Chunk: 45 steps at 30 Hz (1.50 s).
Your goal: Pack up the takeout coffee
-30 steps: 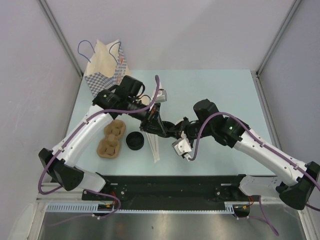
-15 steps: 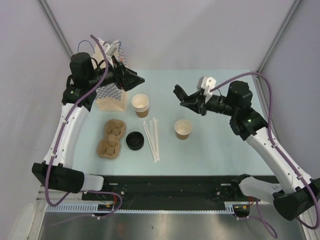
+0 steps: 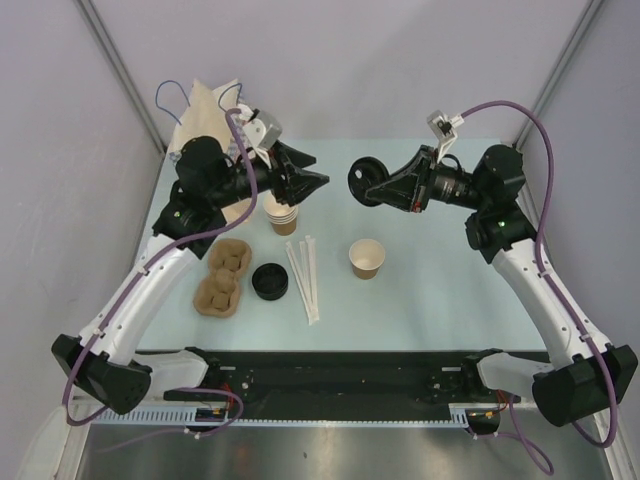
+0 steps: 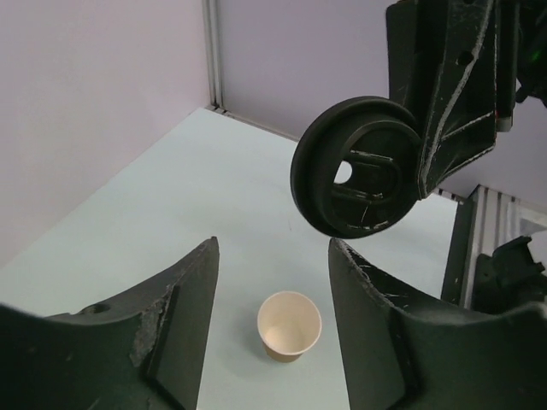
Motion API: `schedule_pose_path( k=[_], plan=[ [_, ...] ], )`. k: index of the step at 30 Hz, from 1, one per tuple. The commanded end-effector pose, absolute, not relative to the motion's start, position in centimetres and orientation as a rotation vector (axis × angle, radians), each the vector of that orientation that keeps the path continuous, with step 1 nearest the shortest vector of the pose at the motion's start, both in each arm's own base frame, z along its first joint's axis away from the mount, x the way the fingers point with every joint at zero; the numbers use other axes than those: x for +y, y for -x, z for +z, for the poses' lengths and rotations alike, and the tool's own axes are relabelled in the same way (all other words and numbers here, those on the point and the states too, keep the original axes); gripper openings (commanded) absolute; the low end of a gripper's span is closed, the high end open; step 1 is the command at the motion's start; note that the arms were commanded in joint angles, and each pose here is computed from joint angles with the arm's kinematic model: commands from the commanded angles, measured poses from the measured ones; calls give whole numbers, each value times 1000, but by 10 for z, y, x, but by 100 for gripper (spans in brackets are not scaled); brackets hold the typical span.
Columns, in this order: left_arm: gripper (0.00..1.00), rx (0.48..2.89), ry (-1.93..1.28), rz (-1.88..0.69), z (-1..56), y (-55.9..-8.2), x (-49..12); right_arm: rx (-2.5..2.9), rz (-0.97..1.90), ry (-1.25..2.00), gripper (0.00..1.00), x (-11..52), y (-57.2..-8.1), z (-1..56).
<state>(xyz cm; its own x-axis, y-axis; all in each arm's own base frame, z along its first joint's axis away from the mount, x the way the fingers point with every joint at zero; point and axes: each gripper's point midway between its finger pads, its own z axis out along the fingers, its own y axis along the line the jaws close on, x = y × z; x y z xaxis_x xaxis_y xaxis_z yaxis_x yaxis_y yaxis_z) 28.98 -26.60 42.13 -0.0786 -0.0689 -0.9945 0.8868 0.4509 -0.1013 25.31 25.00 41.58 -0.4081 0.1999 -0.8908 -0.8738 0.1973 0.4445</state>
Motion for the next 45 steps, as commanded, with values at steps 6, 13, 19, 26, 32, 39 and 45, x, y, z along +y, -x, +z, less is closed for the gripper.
schedule_pose_path(
  k=[6,13,19,26,32,39,45],
  plan=[
    [48,1202,-978,-768,440,-261,-280,1486,1503,793,0,257,-215,429],
    [44,1208,-1021,-844,435,-246,-292,1479,1504,807,0,260,-214,429],
    [40,1225,-1037,-865,427,-244,-298,1474,1505,813,0,261,-214,429],
    [32,1256,-1036,-888,421,-242,-304,1469,1505,820,0,266,-213,428],
    [30,1267,-1029,-877,419,-242,-308,1478,1513,816,0,270,-211,427],
    [26,1296,-1021,-855,413,-248,-308,1479,1521,816,0,274,-210,427],
    [22,1319,-1027,-829,409,-254,-309,1473,1530,812,0,276,-212,428]
  ],
)
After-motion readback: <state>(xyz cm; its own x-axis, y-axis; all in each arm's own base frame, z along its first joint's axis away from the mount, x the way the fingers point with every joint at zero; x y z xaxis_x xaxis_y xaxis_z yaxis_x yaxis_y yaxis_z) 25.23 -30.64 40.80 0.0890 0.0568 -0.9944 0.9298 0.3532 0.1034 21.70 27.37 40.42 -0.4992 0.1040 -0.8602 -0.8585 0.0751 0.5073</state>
